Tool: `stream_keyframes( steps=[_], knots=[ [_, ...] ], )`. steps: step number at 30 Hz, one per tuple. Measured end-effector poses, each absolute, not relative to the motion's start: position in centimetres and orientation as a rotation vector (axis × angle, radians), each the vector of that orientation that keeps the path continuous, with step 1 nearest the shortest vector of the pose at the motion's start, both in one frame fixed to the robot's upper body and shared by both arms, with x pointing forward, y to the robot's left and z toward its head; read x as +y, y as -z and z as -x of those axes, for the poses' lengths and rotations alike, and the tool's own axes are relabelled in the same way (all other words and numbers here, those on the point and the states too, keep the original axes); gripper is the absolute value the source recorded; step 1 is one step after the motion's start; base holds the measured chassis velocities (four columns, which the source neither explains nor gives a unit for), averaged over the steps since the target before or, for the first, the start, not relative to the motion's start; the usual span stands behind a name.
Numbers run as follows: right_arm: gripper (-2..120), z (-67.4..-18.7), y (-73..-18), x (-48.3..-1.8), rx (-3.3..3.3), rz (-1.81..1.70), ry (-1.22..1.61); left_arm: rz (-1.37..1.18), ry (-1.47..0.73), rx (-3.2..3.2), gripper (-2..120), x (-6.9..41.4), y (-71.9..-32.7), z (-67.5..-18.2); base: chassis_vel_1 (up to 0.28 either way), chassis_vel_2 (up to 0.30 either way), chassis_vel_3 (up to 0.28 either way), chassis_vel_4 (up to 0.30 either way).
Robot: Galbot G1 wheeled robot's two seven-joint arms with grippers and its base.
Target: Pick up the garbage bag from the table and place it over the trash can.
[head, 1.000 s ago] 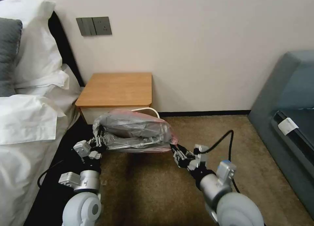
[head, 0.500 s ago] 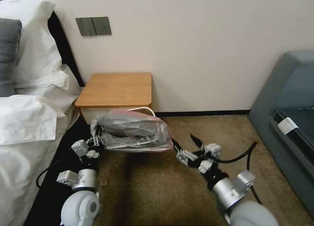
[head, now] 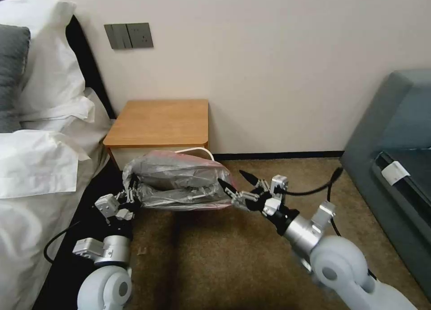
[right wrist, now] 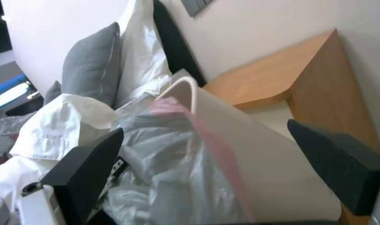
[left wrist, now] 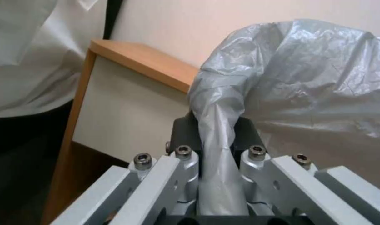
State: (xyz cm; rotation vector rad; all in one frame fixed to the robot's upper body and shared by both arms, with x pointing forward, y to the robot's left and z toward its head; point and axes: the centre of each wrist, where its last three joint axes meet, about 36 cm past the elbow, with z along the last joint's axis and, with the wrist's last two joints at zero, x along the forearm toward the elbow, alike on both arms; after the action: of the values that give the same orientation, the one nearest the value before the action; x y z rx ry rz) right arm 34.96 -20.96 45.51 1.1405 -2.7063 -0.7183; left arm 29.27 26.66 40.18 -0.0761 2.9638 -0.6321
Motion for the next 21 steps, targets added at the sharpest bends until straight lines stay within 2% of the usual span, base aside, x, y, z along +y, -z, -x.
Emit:
stream_keyframes(
  steps=[14,17,19,20,21],
  knots=[
    [99,-38.2,-43.3,-21.1,-2.655,-1.257,0.823,0.033,0.653,2.978,8,26.7,-40.7,-29.2,0.000,0.000,0.000,0.000],
    [93,-38.6,-43.1,-21.1,-2.652,-1.258,0.836,0.030,0.654,2.978,8,26.6,-40.8,-29.1,0.000,0.000,0.000,0.000],
    [82,-38.8,-42.8,-21.2,-2.642,-1.269,0.838,0.027,0.660,2.976,8,26.6,-40.9,-29.1,0.000,0.000,0.000,0.000],
    [82,-38.8,-42.8,-21.2,-2.642,-1.269,0.838,0.027,0.660,2.976,8,26.6,-40.9,-29.1,0.000,0.000,0.000,0.000],
    [77,-38.8,-42.7,-21.3,-2.638,-1.274,0.839,0.027,0.663,2.976,8,26.6,-40.9,-29.1,0.000,0.000,0.000,0.000]
  ],
)
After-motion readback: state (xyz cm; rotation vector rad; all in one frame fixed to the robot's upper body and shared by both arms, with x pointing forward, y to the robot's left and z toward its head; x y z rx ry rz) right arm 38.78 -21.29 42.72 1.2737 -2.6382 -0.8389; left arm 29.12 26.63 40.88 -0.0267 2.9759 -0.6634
